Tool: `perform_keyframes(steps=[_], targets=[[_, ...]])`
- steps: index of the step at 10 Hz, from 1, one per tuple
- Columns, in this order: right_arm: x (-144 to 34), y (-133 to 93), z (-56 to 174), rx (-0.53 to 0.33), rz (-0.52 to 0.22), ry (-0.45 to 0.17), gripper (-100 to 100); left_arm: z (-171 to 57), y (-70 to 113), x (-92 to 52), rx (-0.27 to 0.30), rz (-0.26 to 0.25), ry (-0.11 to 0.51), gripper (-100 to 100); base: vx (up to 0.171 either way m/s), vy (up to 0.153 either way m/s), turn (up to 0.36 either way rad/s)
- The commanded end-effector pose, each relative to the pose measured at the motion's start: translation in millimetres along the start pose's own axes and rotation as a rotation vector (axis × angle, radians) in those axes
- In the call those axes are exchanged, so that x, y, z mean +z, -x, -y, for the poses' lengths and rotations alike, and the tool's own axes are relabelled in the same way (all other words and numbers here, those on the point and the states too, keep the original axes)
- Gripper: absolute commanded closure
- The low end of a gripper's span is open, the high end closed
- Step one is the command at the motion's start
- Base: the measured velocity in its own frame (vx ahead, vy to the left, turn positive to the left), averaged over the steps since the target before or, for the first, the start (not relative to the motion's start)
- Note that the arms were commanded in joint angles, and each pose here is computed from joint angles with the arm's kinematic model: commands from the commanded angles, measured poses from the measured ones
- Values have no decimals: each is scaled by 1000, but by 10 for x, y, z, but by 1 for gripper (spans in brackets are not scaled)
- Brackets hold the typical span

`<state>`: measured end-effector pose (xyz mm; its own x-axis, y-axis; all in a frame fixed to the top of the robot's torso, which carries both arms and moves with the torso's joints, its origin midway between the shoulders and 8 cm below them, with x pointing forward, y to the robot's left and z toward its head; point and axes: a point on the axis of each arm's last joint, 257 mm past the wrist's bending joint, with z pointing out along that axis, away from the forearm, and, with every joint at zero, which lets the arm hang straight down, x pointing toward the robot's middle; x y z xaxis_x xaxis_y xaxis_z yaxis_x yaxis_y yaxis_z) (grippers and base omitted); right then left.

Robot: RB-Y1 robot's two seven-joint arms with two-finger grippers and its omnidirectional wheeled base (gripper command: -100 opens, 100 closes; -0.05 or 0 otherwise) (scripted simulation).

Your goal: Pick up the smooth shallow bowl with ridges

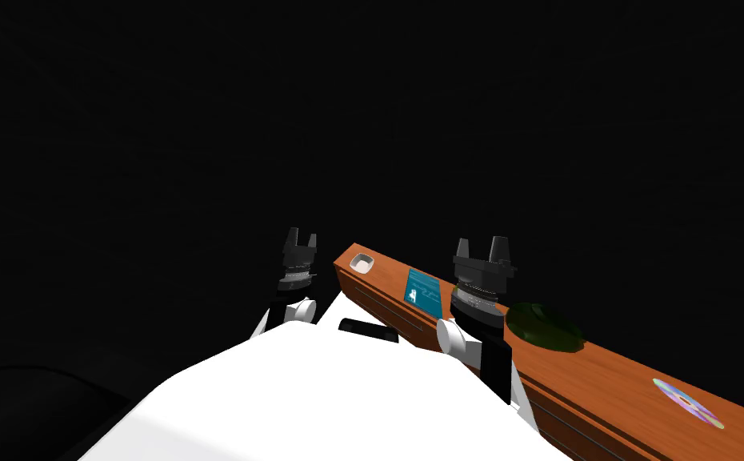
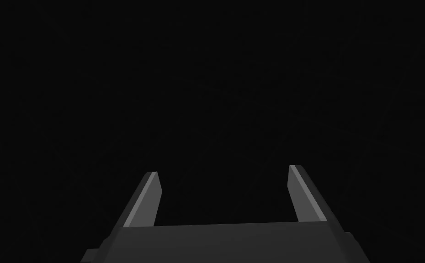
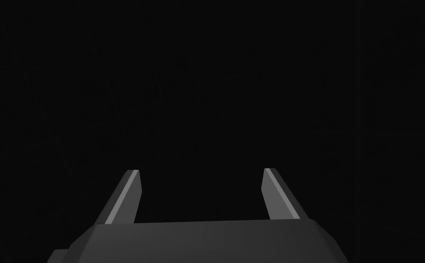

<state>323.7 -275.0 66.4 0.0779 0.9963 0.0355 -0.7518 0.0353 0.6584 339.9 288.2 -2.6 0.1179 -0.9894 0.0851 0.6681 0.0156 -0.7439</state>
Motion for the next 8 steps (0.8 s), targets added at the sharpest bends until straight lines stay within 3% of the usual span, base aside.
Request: perform_keyframes(steps=[1, 7, 8], targets=[[0, 0, 0, 0, 0, 0, 0, -89, -55, 16, 3, -37, 20, -100, -83, 10, -26], [0, 0, 0, 0, 0, 0, 0, -611, -232, 95, -5, -130, 128, -100, -103, 21, -23], [0, 0, 0, 0, 0, 0, 0, -611, -232, 95, -5, -130, 128, -100, -44, 0, -10]])
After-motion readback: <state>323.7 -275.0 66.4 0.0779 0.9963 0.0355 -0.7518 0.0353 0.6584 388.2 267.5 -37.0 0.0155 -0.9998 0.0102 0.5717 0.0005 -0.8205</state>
